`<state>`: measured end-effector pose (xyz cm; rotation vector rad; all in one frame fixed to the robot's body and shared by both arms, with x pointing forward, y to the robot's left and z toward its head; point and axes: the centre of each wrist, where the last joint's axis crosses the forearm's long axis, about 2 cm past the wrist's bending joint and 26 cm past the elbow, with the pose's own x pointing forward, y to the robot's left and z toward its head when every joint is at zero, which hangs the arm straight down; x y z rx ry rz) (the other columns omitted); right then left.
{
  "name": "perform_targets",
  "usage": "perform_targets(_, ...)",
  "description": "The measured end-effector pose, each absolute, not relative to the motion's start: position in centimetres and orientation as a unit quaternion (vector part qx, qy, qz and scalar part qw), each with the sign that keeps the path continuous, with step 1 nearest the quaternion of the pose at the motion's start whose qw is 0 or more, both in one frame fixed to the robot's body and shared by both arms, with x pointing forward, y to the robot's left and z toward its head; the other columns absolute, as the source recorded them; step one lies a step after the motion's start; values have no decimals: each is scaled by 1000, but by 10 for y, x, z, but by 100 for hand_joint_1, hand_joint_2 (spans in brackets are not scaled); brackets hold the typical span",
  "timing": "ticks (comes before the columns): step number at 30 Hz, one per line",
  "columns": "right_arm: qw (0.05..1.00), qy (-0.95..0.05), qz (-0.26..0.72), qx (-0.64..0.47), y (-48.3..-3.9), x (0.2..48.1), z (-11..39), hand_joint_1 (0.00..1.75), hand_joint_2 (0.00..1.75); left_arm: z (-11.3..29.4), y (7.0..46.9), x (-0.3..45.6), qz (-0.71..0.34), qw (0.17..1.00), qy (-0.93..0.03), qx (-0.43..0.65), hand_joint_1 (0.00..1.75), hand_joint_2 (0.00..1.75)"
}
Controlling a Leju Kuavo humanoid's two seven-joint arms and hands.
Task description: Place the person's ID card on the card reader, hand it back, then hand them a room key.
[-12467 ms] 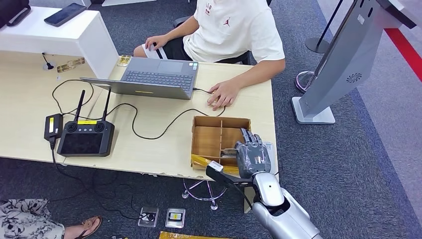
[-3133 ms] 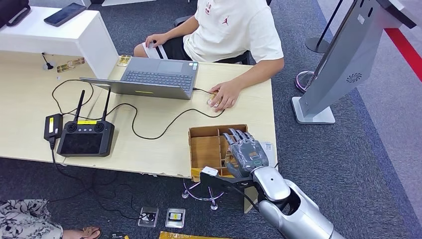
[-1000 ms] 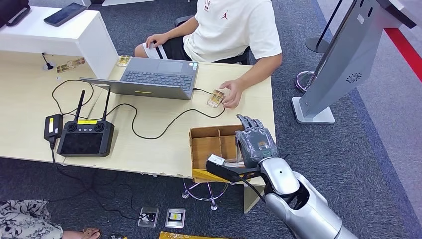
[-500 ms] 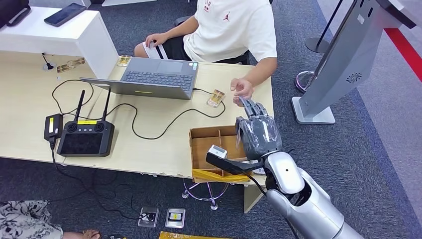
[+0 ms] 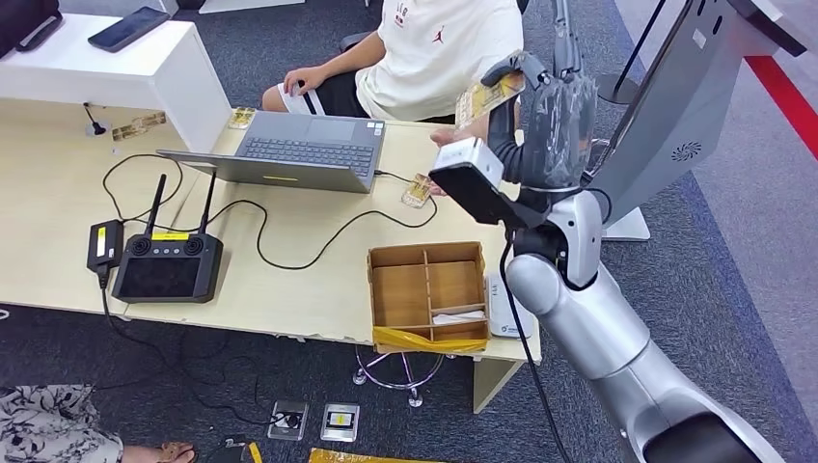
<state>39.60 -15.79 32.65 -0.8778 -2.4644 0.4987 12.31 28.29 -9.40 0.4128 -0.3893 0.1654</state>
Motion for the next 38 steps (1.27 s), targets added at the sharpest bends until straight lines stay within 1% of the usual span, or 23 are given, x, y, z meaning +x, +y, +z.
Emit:
perform_targets(4, 273, -870, 203, -357, -157, 425, 322, 175, 175, -92, 278, 129, 85, 956, -195, 200, 0, 175)
perform_targets(10, 341, -780, 266, -452, -169, 452, 290, 175, 175, -90, 270, 134, 92, 957, -189, 199, 0, 175)
perform_targets(18, 399, -696, 323, -503, -186, 460, 250, 175, 175, -90, 265, 135, 98, 958, -179, 203, 0, 175)
perform_targets(28, 410, -662, 349, -522, -199, 460, 230, 175, 175, -91, 265, 130, 100, 958, -178, 200, 0, 175)
perform_targets(29, 410, -661, 350, -522, -199, 460, 230, 137, 175, -91, 265, 129, 99, 959, -178, 199, 0, 175)
perform_targets(32, 410, -659, 353, -523, -200, 460, 228, 6, 175, -92, 266, 128, 98, 959, -179, 197, 0, 175)
perform_targets(33, 410, -658, 353, -523, -200, 460, 228, 0, 175, -92, 266, 128, 98, 959, -179, 196, 0, 175)
perform_targets(38, 404, -660, 352, -527, -202, 460, 227, 0, 175, -92, 267, 127, 97, 960, -179, 195, 0, 175)
